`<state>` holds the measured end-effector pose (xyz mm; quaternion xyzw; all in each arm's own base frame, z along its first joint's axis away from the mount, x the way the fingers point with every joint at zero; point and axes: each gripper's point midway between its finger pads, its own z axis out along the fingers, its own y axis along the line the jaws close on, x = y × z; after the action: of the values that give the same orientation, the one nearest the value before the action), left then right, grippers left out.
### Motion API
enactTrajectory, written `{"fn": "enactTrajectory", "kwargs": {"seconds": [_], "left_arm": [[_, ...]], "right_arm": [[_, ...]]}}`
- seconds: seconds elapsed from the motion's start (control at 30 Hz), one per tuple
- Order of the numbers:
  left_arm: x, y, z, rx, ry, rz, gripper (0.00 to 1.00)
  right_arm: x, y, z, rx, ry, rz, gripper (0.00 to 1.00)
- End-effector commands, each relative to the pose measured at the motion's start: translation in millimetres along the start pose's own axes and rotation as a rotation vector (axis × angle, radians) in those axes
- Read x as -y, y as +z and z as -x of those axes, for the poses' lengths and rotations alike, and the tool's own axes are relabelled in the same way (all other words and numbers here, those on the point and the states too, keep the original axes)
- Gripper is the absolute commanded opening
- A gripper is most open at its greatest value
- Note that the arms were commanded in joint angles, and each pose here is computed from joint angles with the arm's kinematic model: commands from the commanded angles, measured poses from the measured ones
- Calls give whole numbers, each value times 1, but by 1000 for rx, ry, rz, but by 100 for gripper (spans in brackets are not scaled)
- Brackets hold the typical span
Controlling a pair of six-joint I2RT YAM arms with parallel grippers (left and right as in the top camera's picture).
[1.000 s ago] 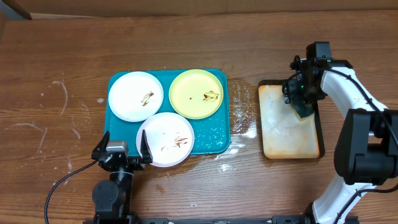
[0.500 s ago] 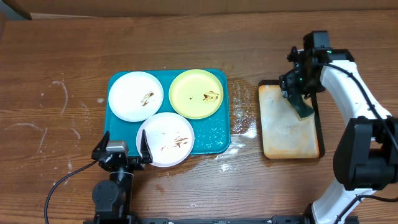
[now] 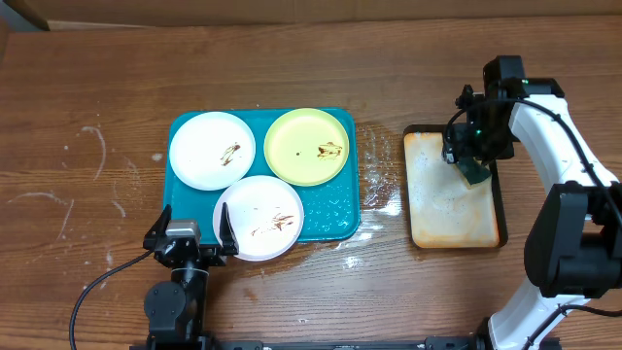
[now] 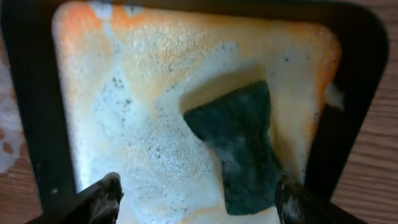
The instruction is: Clean dirty plates on tray and stack at the side
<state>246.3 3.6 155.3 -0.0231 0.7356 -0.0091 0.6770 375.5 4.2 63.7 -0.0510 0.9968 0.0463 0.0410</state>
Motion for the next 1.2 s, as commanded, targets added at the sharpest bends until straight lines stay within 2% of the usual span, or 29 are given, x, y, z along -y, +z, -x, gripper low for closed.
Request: {"fn": "enactTrajectory", "kwargs": {"seconds": [0.0,0.47,0.7,0.83,0.97,1.03,1.17], "left_arm": [[0,0,0,6,15,-5,100],[0,0,0,6,15,-5,100],[0,0,0,6,15,-5,100],[0,0,0,6,15,-5,100],[0,0,0,6,15,-5,100],[0,0,0,6,15,-5,100],[0,0,0,6,15,-5,100]], "right_arm": [[6,3,-12,-7,46,17,81],[3,30,-26,-61,91,68,77],[-16,29,-30,-82,110,144,74],[-42,29,-34,-107,60,189,72],[-62,32,-36,-125,-20,151,75],[-55,35,-36,-126,4,49,84],[-41,34,-35,-125,59,14,83]]}}
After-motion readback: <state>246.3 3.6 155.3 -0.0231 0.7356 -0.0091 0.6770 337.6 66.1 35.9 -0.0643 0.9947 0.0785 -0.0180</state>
